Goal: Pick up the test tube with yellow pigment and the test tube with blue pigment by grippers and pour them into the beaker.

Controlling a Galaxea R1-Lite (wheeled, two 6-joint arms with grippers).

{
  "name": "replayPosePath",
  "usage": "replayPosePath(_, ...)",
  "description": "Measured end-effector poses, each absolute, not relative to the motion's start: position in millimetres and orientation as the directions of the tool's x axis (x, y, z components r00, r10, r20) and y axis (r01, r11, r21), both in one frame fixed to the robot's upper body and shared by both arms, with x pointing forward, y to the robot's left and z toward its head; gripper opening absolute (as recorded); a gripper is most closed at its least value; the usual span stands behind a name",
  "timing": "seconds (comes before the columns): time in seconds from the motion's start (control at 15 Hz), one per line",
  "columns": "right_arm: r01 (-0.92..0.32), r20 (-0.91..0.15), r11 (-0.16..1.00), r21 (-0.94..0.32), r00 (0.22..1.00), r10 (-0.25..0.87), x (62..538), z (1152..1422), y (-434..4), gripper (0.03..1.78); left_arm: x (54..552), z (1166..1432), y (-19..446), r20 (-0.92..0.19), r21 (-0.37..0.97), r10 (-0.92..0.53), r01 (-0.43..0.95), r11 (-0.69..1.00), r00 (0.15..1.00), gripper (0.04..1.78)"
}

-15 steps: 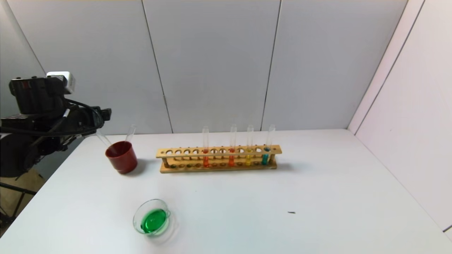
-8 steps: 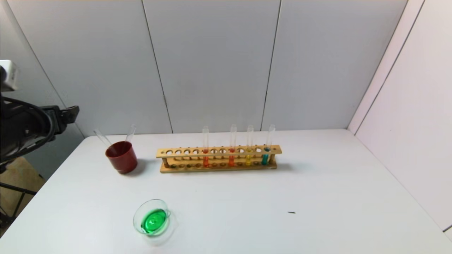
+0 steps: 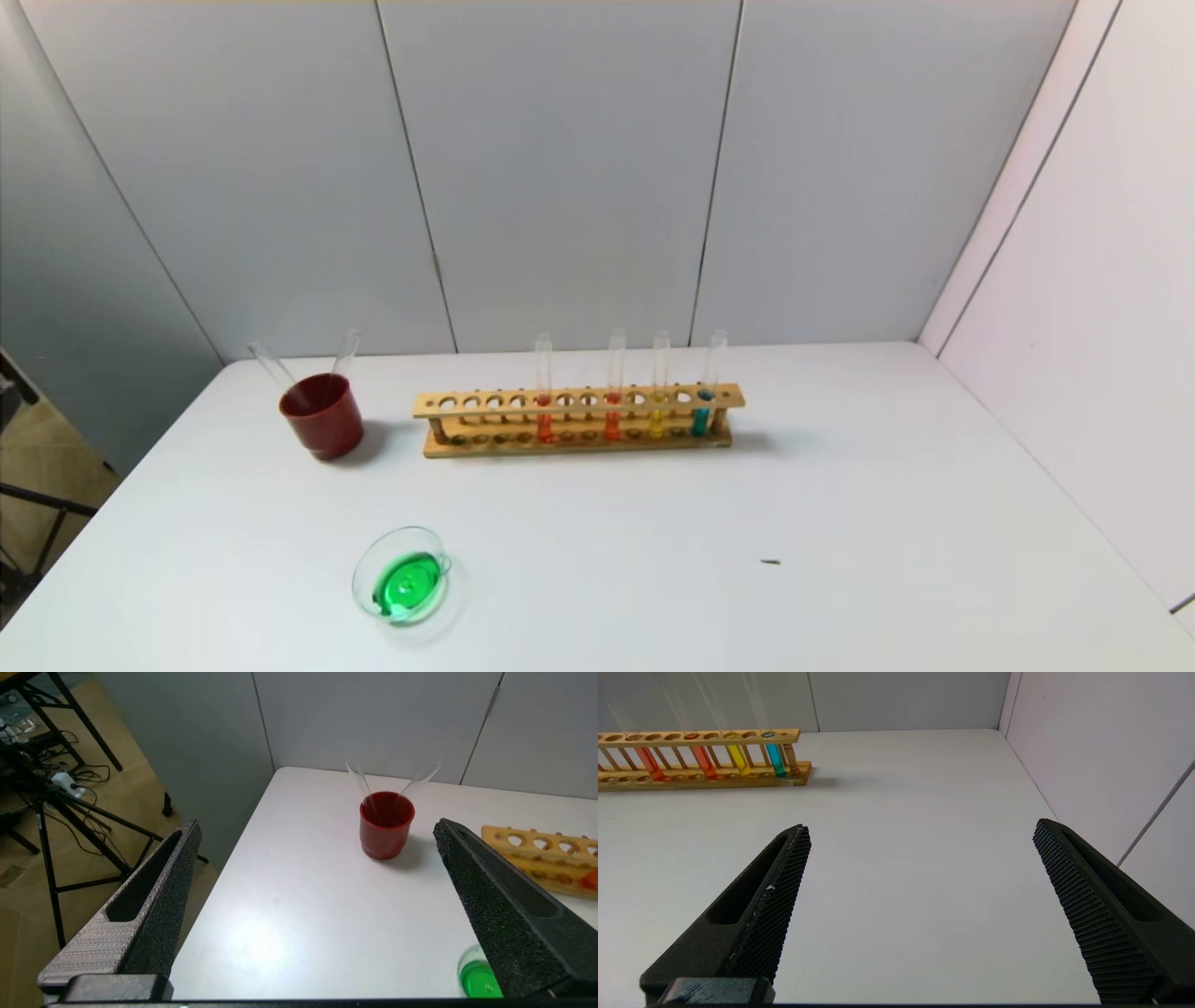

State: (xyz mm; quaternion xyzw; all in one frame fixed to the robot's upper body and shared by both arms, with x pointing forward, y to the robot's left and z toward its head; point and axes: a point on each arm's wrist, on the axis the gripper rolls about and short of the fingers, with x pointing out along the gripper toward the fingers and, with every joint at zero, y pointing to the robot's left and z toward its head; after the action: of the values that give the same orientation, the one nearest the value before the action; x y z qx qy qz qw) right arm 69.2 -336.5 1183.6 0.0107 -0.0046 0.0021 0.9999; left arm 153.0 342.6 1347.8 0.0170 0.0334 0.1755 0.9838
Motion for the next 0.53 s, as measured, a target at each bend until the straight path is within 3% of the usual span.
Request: replayPosePath(0.53, -0.004, 0.009, 1.000, 0.021, 1.000, 0.004, 69, 1184, -336, 1.74, 46, 1280, 339, -0.078, 0.052, 0.290, -0.287, 0.957, 0.954, 1.75)
